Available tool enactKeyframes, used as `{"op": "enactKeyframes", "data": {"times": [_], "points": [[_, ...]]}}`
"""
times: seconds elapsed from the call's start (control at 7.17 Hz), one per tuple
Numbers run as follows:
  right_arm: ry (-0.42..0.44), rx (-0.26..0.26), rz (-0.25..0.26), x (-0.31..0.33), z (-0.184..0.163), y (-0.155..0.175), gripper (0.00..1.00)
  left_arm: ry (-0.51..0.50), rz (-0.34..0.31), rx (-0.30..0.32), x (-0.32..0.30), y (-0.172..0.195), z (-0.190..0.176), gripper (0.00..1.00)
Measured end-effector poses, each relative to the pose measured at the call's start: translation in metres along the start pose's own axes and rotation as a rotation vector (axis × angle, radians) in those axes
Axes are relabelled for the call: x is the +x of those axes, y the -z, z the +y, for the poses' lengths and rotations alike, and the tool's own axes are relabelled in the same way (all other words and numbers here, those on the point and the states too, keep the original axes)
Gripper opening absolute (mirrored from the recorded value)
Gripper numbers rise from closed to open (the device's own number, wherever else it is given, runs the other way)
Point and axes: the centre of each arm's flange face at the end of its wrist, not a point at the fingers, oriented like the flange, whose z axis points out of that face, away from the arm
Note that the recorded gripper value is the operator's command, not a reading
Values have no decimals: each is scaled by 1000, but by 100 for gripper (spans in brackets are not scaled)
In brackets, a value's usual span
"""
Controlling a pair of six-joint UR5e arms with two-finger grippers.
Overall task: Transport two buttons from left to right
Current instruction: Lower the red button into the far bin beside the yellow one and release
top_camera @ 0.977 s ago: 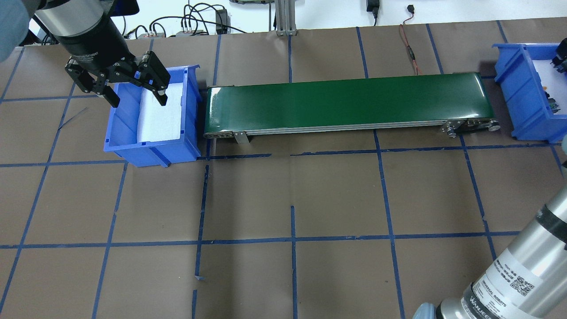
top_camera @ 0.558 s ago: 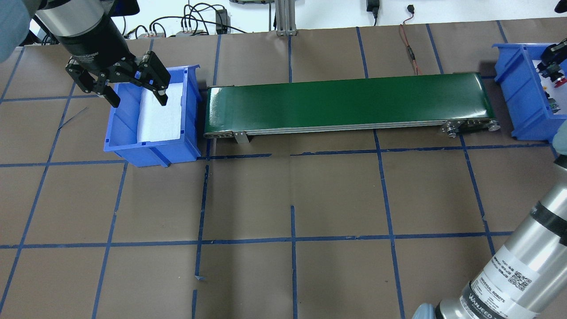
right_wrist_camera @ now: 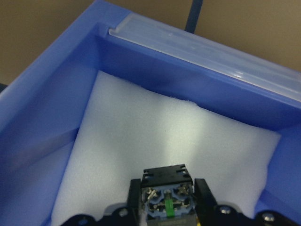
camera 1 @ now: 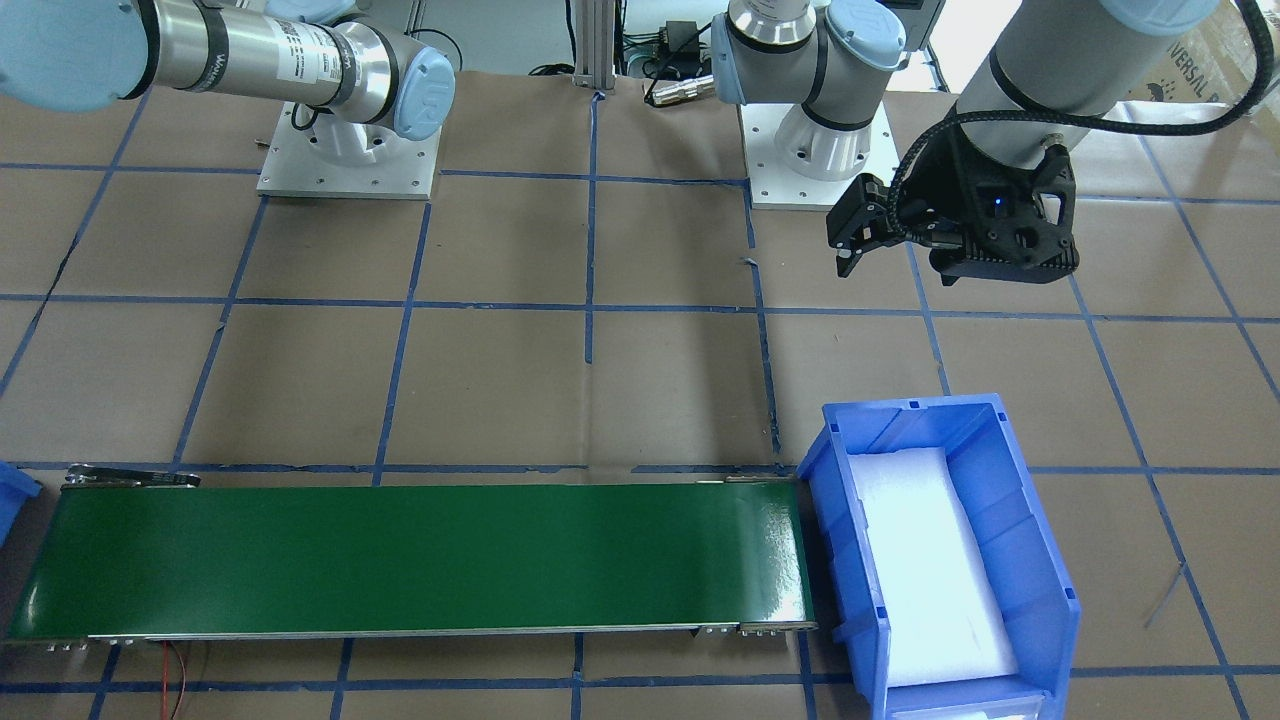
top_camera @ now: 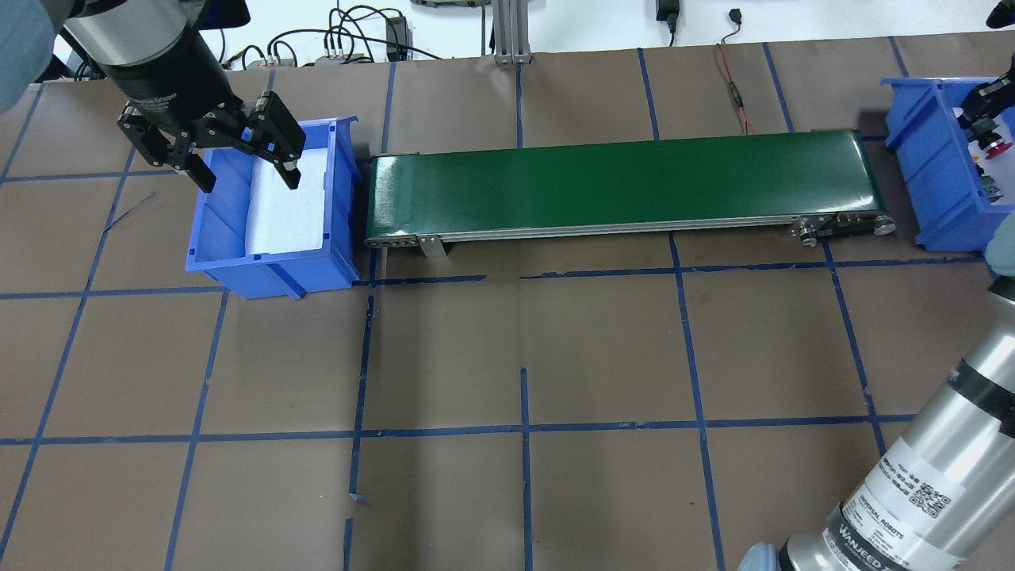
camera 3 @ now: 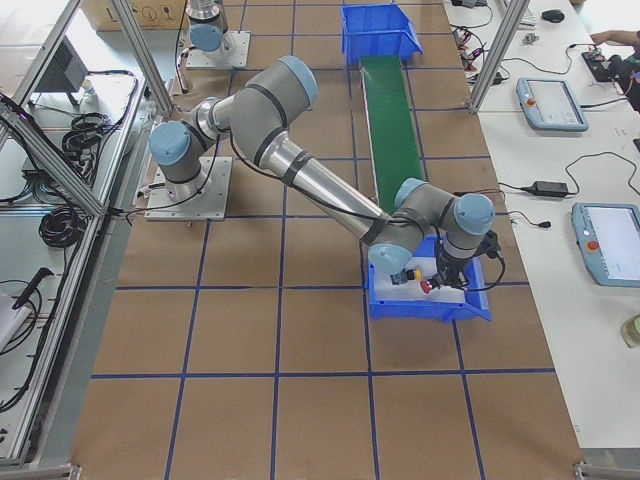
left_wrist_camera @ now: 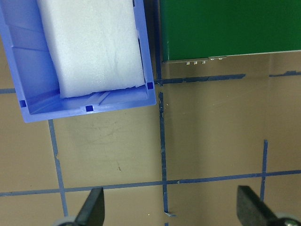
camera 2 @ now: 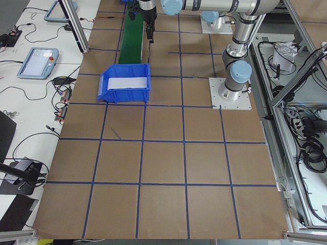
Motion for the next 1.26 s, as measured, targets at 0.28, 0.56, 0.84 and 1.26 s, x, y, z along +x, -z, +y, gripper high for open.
{"op": "enactKeyframes", "data": {"times": [0.28,0.56,0.84,1.26], "points": [[-1,1,2,0,0,2,47,0,0,0,0,0,0,100],[-1,0,3,0,0,4,51,0,0,-1,0,0,0,100],[0,-1,2,0,0,5,53,0,0,-1,0,0,0,100],[2,2,6,-3,1,27,55,-1,1,0,0,0,0,100]]}}
